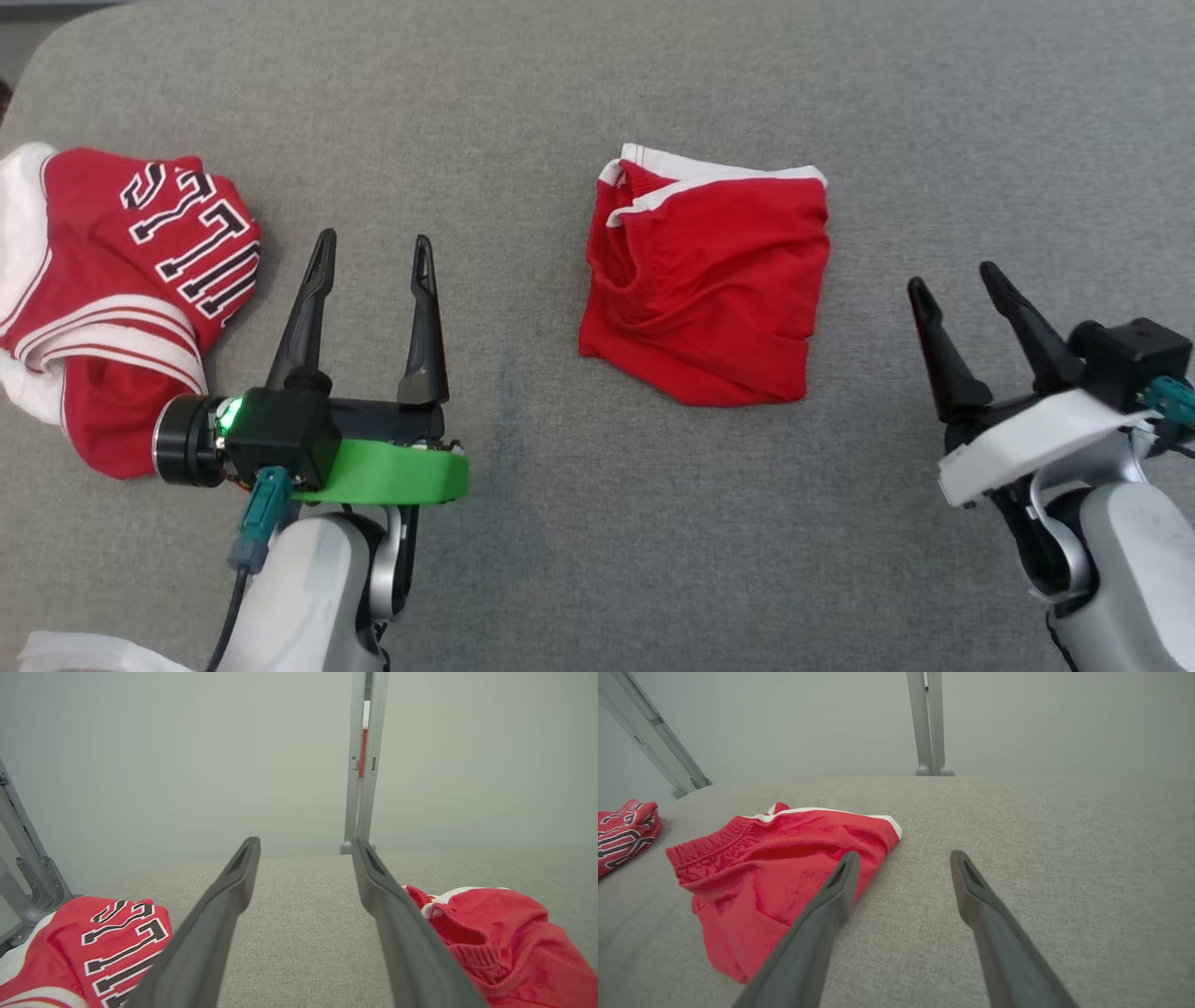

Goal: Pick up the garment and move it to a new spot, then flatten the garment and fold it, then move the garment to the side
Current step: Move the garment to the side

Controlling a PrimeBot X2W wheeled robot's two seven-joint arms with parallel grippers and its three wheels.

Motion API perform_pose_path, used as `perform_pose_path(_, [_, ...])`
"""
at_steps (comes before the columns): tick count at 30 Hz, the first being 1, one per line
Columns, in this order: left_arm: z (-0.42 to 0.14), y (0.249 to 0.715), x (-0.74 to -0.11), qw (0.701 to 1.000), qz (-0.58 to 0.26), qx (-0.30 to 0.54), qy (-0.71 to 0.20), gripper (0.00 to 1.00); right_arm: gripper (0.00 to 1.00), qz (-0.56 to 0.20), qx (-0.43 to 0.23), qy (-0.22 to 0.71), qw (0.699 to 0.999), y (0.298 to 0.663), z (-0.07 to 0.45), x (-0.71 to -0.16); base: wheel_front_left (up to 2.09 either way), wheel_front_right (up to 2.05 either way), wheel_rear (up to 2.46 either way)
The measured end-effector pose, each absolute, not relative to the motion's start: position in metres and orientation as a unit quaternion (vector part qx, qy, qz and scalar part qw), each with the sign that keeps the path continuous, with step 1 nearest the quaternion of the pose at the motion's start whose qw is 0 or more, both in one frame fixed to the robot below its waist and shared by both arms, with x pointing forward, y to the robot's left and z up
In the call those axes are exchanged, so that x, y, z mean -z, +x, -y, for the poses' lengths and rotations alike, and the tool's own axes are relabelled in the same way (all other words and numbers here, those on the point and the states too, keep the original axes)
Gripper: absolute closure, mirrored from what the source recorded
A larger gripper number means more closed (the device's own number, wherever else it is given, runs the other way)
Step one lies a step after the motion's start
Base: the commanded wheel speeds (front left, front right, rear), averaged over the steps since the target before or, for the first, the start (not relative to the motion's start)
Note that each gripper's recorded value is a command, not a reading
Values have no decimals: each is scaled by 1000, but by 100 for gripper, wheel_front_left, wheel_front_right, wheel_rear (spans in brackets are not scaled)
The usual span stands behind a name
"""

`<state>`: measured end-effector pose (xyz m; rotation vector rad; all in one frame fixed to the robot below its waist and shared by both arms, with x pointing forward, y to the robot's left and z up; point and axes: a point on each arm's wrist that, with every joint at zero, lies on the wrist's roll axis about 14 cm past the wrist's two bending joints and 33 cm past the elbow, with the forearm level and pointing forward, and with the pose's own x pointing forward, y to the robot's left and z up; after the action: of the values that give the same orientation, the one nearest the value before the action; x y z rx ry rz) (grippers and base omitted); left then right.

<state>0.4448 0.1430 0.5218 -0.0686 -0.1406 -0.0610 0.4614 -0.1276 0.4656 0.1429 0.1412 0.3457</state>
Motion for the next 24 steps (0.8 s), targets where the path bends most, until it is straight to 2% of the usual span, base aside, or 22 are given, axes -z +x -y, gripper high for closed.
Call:
perform_pose_path(4, [-155,447,-509,998,55,14,-26,0,0,-119,-211,106,964,477,85,-431,0,0,0])
perform_pose_path(10, [-169,446,-496,999,39,-6,-15,0,1,-200,-240,135,940,480,47,-383,0,0,0])
perform_pose_path(11, [-171,446,-495,999,37,-9,-13,0,30,-212,-244,136,937,479,44,-379,0,0,0])
perform_pose_path(12, [-173,446,-494,999,36,-12,-13,0,68,-218,-250,138,933,481,40,-377,0,0,0])
perform_pose_path(13, [-173,447,-492,999,35,-12,-11,0,91,-224,-255,138,931,481,37,-375,0,0,0])
perform_pose_path(14, [-174,447,-492,999,34,-13,-11,0,100,-228,-259,137,929,482,35,-374,0,0,0])
perform_pose_path(20, [-165,454,-491,999,39,6,-2,0,100,-210,-279,121,929,476,37,-383,0,0,0])
perform_pose_path(24, [-137,465,-492,997,50,57,3,0,100,-179,-278,99,939,469,63,-397,0,0,0])
